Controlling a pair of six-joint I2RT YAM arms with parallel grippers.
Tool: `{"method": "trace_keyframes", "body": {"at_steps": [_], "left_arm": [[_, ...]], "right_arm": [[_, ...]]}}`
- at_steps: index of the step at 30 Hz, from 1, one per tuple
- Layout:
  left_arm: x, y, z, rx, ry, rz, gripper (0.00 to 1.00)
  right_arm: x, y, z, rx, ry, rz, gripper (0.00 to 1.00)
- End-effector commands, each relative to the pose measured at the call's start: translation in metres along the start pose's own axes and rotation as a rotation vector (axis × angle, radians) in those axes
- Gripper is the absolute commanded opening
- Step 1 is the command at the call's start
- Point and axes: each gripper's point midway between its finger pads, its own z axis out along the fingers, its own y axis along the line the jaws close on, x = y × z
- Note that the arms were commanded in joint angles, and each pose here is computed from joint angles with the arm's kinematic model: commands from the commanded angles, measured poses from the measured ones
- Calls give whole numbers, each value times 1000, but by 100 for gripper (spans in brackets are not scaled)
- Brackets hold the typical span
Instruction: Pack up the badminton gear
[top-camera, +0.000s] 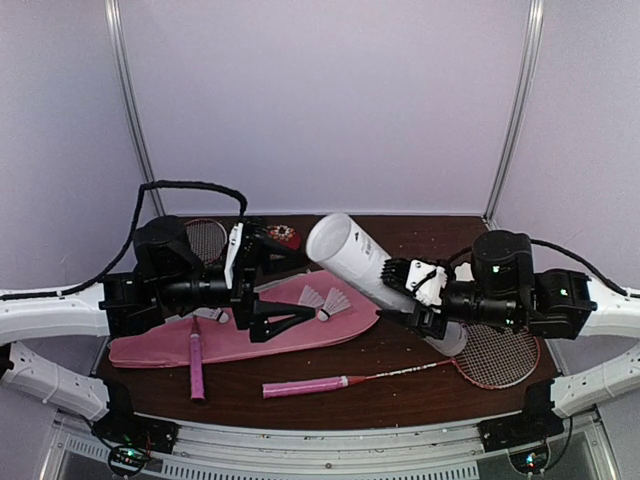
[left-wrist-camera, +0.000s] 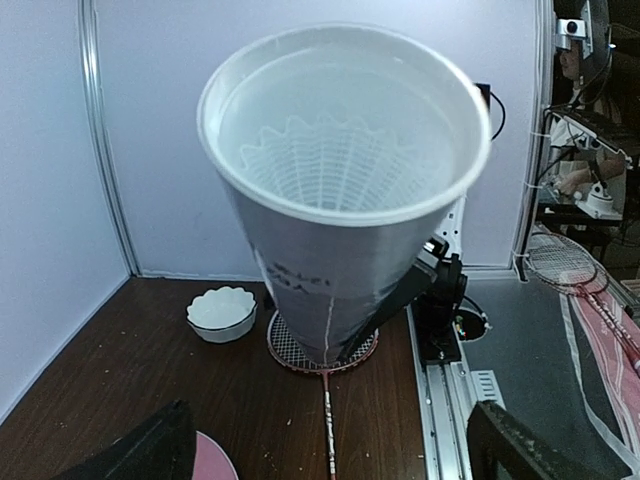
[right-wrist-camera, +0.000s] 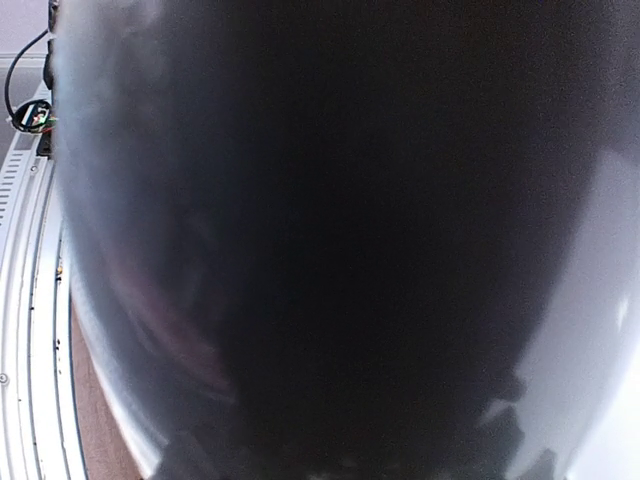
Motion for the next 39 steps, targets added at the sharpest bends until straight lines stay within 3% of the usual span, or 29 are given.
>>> {"method": "trace_keyframes", "body": {"at_steps": [1, 11, 21, 27, 33, 35, 39], "left_arm": [[-41, -12, 14, 26, -130, 116, 98], [-73, -17, 23, -27, -317, 127, 98], [-66, -18, 34, -9, -228, 149, 97], [-58, -16, 38, -12, -203, 133, 80], [-51, -9, 34, -64, -206, 136, 66], [-50, -5, 32, -89, -226, 128, 66], [-50, 5, 27, -158, -270, 101, 61]], "right_arm": [[-26, -5, -5, 49, -90, -61, 54], [-23, 12, 3, -2, -94, -74, 55], [-4, 20, 11, -25, -18, -80, 56], [2, 20, 11, -18, -4, -73, 59], [6, 12, 12, 33, 14, -28, 77], [6, 4, 12, 73, 22, 5, 91], [3, -8, 13, 133, 32, 66, 98]]}}
